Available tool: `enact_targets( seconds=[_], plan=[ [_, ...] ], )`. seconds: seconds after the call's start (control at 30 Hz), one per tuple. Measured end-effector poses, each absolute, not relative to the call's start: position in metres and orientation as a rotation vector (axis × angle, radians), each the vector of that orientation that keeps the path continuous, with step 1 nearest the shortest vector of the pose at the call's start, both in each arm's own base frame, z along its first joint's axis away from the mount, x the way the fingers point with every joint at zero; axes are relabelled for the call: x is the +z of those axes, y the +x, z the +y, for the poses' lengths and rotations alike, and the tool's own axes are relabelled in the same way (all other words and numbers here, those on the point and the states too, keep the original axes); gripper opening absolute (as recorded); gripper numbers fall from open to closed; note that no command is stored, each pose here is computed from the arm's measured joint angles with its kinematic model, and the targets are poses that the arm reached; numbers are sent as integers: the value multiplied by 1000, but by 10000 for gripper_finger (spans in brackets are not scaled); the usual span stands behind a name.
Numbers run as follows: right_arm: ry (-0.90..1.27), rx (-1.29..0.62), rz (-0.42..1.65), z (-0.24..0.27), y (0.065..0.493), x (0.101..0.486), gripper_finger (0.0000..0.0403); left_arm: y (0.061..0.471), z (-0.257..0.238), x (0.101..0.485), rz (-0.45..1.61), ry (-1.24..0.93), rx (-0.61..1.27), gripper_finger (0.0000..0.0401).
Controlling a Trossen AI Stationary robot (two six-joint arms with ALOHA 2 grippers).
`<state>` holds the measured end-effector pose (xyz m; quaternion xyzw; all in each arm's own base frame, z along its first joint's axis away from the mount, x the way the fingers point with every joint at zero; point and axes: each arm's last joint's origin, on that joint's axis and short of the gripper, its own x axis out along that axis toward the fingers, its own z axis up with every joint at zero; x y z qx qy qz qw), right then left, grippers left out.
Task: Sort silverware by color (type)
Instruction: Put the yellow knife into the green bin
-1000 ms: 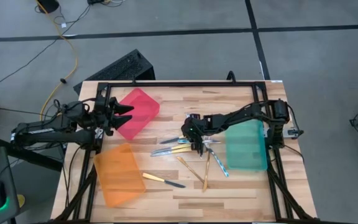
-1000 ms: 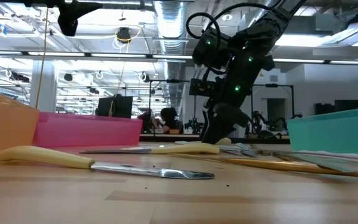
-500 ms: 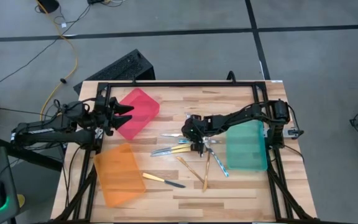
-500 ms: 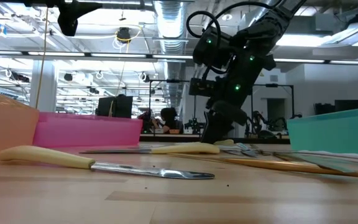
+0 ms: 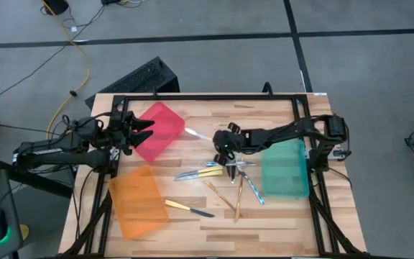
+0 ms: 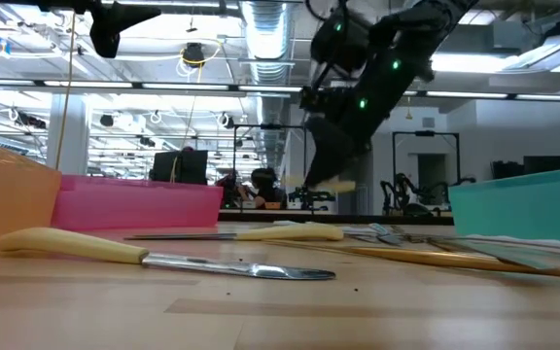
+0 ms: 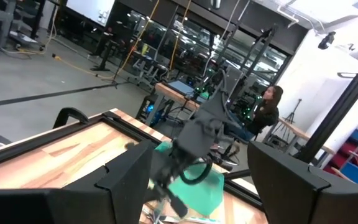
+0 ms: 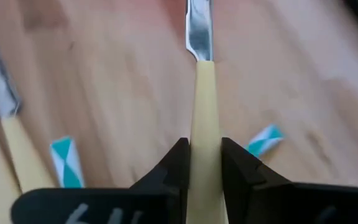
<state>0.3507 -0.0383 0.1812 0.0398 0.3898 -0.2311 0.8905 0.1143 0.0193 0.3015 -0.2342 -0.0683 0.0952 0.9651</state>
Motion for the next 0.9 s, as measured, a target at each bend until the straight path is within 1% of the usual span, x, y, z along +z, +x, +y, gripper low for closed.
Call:
enact_targets(
  seconds=[0.2, 0.33, 0.47, 0.7, 0.9],
  plan=[
    [154, -658, 683, -41, 330, 224, 78, 114, 19, 302, -139, -478, 193, 247],
    [194, -779, 626, -39, 305, 253, 79, 114, 19, 301, -137, -478, 193, 247],
    [228, -911, 601, -34, 276, 273, 80, 114, 19, 301, -135, -479, 193, 247],
    [329, -1079, 606, -14, 228, 286, 80, 115, 19, 299, -110, -481, 200, 247],
    [406, -1176, 678, 5, 202, 280, 81, 115, 19, 298, -103, -490, 201, 247]
  ],
)
